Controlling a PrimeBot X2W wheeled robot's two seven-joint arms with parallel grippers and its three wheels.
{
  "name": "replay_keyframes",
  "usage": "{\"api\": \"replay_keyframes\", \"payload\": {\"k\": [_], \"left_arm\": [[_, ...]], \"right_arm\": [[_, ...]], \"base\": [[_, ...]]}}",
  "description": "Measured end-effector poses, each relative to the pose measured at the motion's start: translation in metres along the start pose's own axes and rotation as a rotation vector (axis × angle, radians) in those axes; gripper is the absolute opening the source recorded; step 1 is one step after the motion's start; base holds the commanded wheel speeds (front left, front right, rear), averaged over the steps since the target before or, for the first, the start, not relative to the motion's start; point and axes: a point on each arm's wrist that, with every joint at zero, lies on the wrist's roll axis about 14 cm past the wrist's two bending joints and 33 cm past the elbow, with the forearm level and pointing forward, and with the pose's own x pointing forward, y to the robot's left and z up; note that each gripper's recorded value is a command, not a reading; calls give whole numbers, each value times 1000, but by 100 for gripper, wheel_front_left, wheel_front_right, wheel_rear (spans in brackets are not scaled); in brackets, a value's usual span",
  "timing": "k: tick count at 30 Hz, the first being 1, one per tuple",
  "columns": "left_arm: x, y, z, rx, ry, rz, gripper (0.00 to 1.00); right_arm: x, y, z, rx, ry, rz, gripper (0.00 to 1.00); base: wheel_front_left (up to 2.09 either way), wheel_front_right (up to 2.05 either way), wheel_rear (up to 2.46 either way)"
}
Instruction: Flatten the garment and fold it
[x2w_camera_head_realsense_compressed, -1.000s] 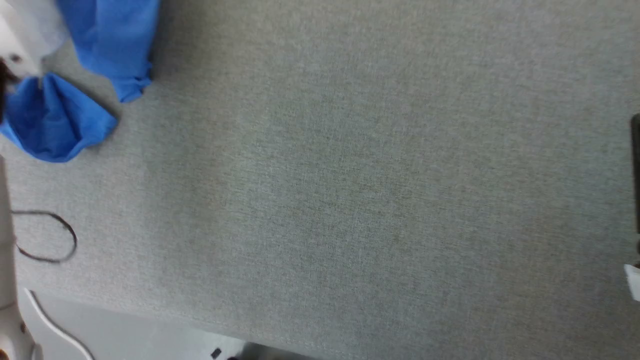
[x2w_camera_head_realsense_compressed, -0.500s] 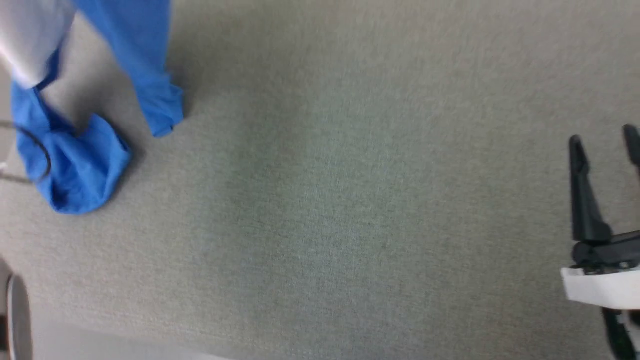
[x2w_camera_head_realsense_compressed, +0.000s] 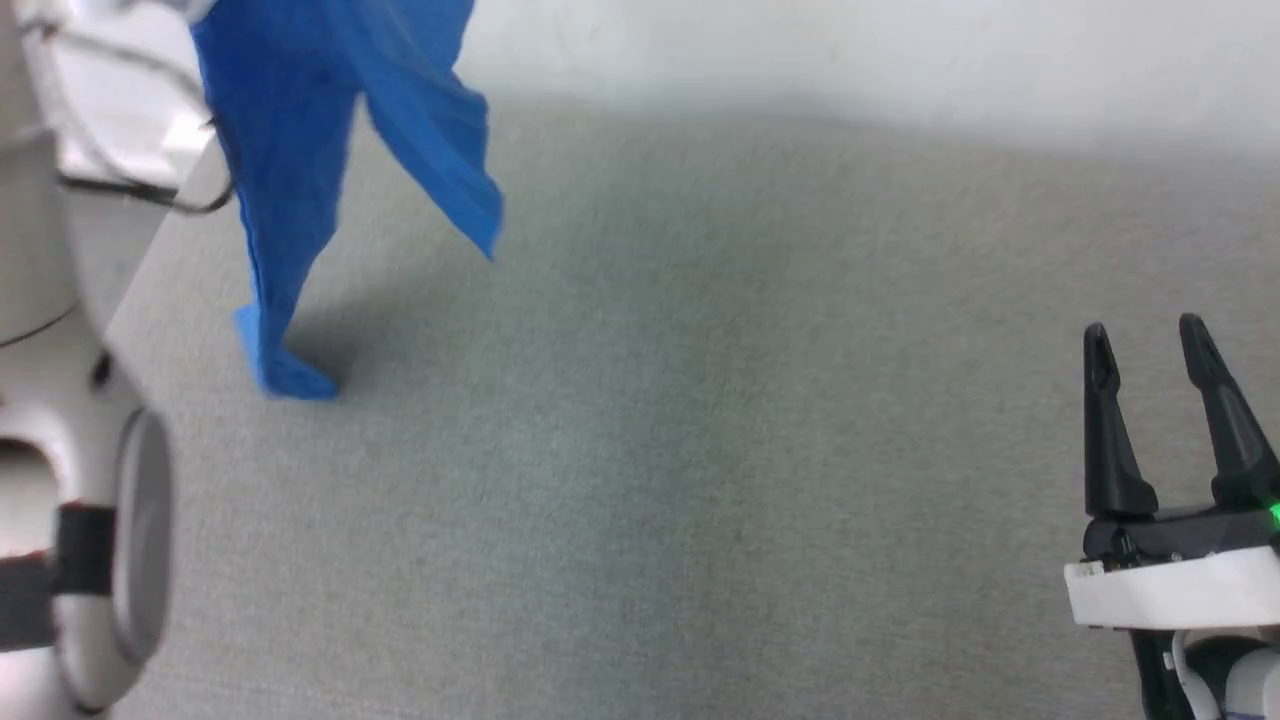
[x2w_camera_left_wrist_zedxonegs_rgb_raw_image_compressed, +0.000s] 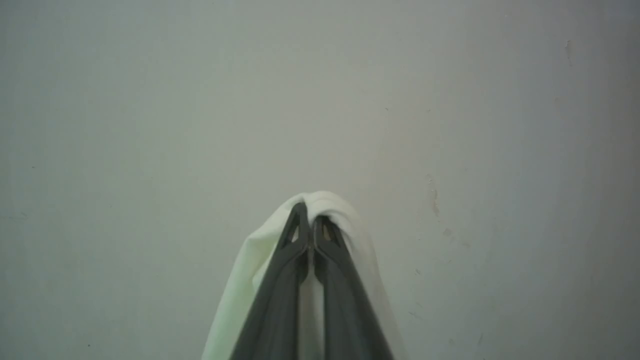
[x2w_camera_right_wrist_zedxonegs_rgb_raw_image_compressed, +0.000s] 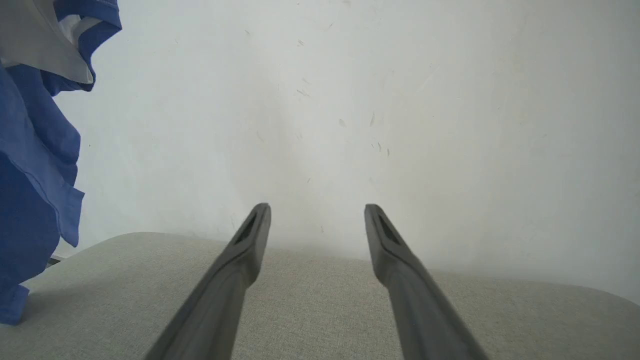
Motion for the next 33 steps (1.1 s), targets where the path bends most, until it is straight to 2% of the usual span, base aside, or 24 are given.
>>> {"api": "replay_keyframes", "payload": {"k": [6,10,14,21,26,30,33], "left_arm": [[-1,-73,52,-127,-89,-164,0],[-5,-125,57,-161,-76,-302,0],[-10,-163,60,-187,-62,-406,0],[-24,-221,59,-343,-44,-563,0],[-37,-260,14,-469,58,-630,0],[-52,-280,-54,-558,200,-629,0],[-71,-294,-115,-568,319,-621,0]], "right_arm": [[-17,-12,20,-22,-40,-51,100],[-30,-28,31,-38,-61,-102,100],[-41,-40,40,-48,-78,-145,100],[-58,-60,45,-61,-84,-211,100],[-67,-75,46,-79,-80,-263,100],[-70,-83,44,-84,-73,-286,100],[-71,-87,40,-83,-61,-298,100]], "base": [[0,0,0],[0,0,0],[0,0,0],[0,0,0],[0,0,0],[0,0,0],[0,0,0]]}}
